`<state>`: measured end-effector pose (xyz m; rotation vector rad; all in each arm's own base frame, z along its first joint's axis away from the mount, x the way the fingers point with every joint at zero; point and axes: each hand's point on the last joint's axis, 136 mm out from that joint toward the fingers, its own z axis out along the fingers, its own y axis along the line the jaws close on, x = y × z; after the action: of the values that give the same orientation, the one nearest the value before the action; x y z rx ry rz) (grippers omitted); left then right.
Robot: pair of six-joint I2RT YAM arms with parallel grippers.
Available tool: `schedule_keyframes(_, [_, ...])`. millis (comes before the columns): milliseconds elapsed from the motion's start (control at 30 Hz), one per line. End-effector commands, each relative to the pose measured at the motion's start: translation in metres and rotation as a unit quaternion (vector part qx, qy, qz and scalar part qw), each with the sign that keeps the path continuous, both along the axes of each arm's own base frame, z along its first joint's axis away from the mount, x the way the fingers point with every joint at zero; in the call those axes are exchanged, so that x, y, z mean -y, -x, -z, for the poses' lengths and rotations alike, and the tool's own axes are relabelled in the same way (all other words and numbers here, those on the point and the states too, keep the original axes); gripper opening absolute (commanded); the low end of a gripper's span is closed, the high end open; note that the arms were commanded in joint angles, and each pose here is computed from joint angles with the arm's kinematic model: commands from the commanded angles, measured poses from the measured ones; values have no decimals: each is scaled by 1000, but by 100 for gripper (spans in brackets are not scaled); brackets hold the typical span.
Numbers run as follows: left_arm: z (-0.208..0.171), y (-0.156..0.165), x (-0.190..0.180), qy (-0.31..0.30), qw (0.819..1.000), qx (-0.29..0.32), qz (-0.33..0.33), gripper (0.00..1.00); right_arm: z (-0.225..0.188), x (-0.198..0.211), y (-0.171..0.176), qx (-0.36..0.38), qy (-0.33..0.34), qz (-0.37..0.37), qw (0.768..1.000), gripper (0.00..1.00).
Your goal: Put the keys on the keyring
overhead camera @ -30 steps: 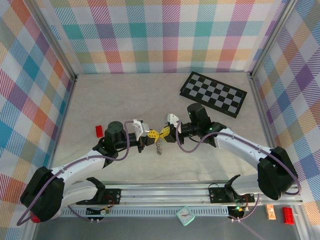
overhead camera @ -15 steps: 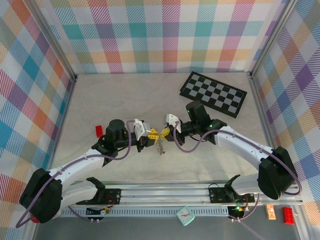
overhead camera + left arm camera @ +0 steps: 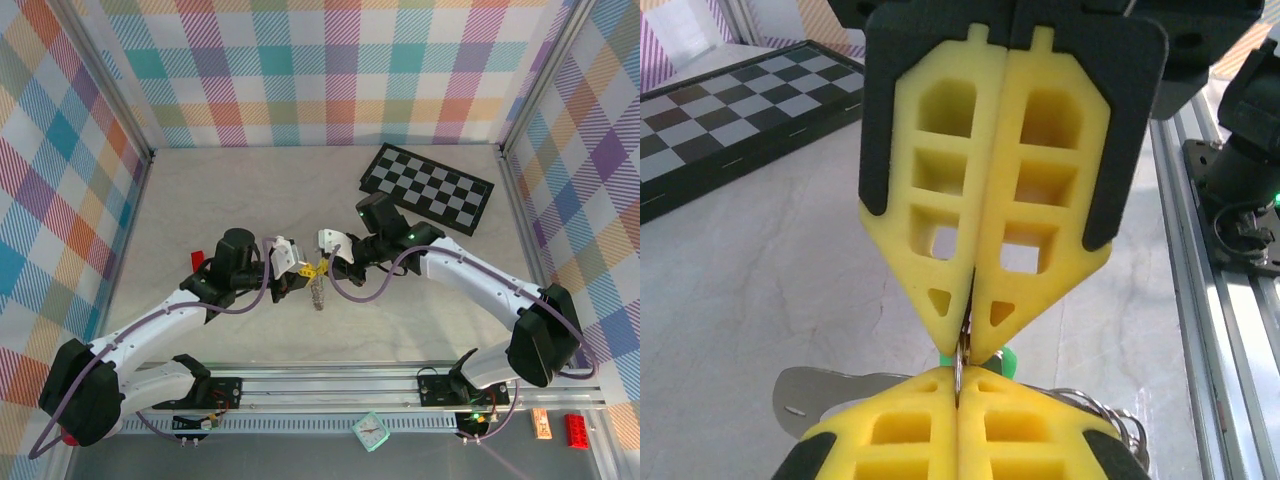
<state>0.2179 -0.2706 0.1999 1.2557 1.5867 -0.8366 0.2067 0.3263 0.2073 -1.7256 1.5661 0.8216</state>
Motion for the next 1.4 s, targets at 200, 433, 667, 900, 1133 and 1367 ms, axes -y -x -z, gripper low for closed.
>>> schedule_keyframes(200, [-14,2,1,14,999,27,12,0,-12,4,6,-73,-47,36,996,29])
schedule_keyframes(433, [-12,3,2,18,999,34,11,0,-8,8,5,-155,-77,101,980,35])
schedule_keyframes(667, [-13,5,2,23,999,38,15,0,0,11,-4,-152,-73,135,976,27])
schedule_keyframes(900, [-14,6,2,24,999,39,16,0,-2,7,-5,-152,-75,126,977,18])
schedule_keyframes(1133, [-15,6,2,25,999,41,16,0,-4,5,1,-160,-81,106,978,13])
schedule_keyframes(1367, [-14,6,3,25,999,41,17,0,-4,4,5,-164,-84,94,978,4])
